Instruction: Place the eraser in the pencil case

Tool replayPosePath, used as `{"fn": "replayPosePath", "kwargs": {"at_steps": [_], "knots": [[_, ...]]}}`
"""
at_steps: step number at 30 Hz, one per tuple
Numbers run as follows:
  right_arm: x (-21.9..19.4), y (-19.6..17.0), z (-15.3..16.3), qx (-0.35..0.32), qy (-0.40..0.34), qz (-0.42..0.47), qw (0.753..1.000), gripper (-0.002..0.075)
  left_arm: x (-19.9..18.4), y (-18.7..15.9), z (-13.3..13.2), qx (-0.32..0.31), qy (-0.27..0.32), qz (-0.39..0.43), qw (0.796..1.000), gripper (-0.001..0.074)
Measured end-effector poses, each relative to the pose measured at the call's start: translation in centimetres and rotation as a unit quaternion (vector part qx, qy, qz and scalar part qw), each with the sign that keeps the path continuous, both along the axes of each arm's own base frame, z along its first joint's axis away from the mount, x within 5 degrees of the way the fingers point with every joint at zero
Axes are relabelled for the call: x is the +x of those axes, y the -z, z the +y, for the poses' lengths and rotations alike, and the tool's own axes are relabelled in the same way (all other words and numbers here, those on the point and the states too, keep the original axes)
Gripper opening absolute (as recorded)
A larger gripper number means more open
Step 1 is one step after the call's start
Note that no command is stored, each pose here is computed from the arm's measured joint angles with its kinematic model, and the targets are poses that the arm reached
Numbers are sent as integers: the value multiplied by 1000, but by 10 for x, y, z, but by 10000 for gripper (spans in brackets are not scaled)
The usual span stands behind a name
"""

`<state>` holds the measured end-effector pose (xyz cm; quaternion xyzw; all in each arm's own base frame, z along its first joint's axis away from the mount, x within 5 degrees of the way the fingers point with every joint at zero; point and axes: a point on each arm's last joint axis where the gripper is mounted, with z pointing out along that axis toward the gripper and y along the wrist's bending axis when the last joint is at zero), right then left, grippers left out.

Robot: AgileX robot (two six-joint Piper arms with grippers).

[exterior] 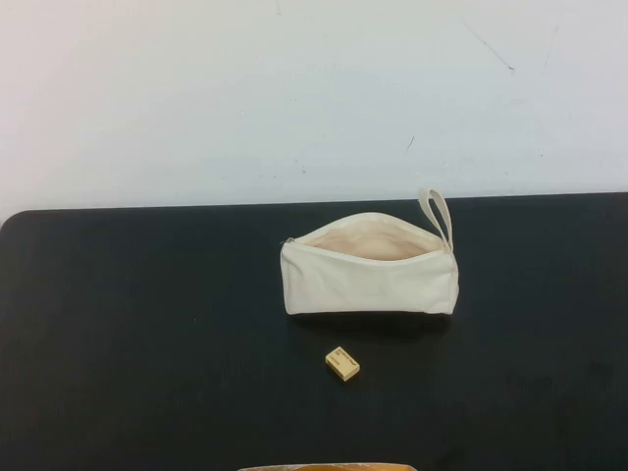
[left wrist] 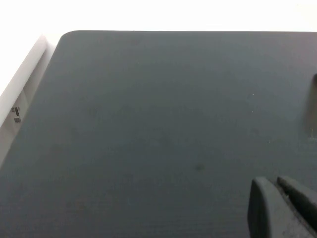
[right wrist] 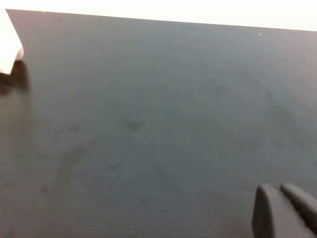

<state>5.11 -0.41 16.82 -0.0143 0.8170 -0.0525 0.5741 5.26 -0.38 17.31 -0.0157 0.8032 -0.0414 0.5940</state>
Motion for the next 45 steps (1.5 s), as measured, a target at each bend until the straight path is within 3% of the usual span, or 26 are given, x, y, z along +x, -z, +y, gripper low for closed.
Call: {"fn": "replayPosePath", "kwargs": {"at_steps": [45], "knots": [[0,0,0,-1,0,0,1000,-1,0,0,0,8,0,-3,1000,-3]]}}
